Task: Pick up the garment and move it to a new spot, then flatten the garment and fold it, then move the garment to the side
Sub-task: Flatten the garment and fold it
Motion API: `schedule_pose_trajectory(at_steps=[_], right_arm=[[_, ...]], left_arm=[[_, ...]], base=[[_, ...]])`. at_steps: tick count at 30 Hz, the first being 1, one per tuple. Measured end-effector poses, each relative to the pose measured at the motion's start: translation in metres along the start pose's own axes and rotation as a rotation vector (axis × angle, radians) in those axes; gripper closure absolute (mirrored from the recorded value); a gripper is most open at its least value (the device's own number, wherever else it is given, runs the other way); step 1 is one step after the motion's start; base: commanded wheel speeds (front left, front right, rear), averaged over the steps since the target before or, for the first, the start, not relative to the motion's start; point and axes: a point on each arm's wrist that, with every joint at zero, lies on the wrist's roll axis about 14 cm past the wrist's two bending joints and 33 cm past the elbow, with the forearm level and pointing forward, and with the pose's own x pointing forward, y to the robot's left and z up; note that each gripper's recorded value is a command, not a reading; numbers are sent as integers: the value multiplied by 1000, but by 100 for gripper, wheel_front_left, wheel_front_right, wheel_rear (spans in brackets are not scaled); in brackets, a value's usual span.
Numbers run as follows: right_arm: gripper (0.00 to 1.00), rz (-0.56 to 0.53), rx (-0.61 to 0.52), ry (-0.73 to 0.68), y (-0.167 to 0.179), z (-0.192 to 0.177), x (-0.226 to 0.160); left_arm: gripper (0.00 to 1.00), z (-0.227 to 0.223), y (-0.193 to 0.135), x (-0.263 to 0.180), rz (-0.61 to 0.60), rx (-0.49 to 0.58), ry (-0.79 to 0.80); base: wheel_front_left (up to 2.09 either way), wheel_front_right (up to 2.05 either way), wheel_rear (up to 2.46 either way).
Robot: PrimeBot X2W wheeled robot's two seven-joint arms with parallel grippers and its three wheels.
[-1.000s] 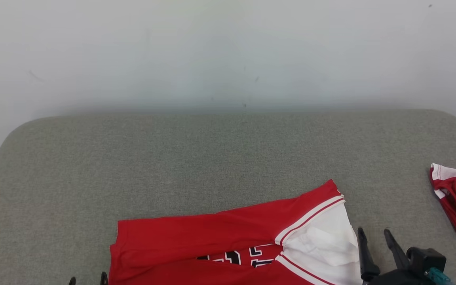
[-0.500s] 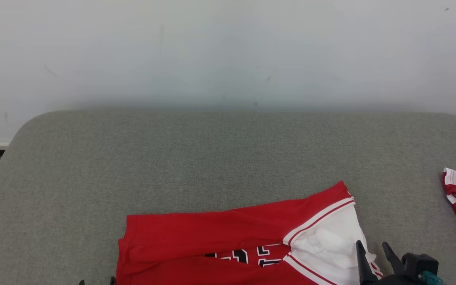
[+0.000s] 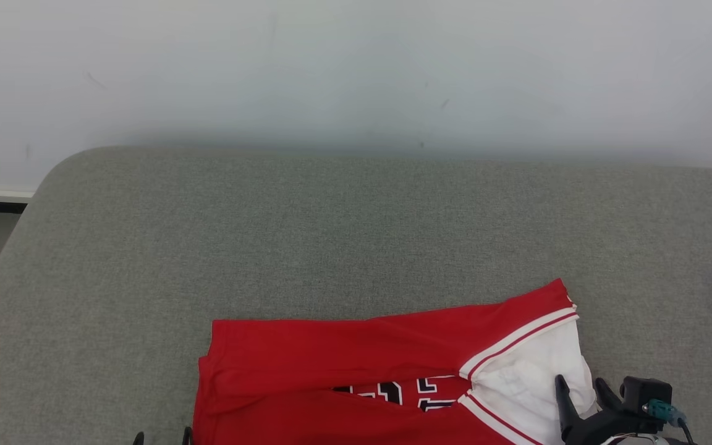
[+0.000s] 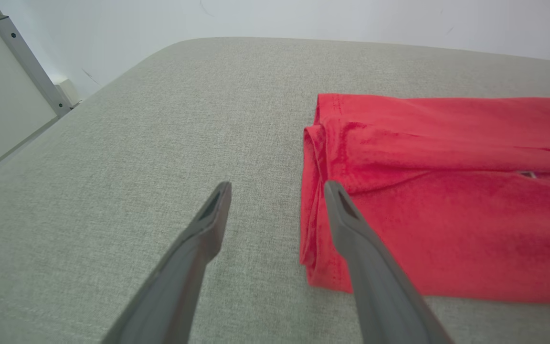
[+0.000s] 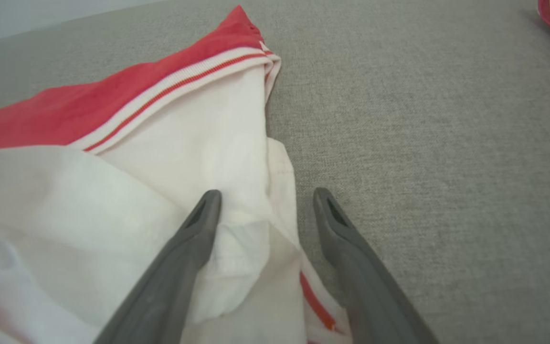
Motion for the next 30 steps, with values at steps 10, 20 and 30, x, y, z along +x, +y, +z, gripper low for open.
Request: schedule_pose_trajectory(at_steps=[10, 20, 30], right_arm=[[100, 48, 46, 96, 22, -22, 0], [100, -34, 81, -38, -16, 11, -1], [100, -126, 56, -305, -45, 77, -25]], left_arm=[[0, -1, 1, 0, 7, -4, 2], [0, 4, -2, 0, -3, -8, -14], [0, 7, -16, 4, -50, -18, -21]], base=[[0, 0, 0], [0, 0, 0], [0, 0, 0]])
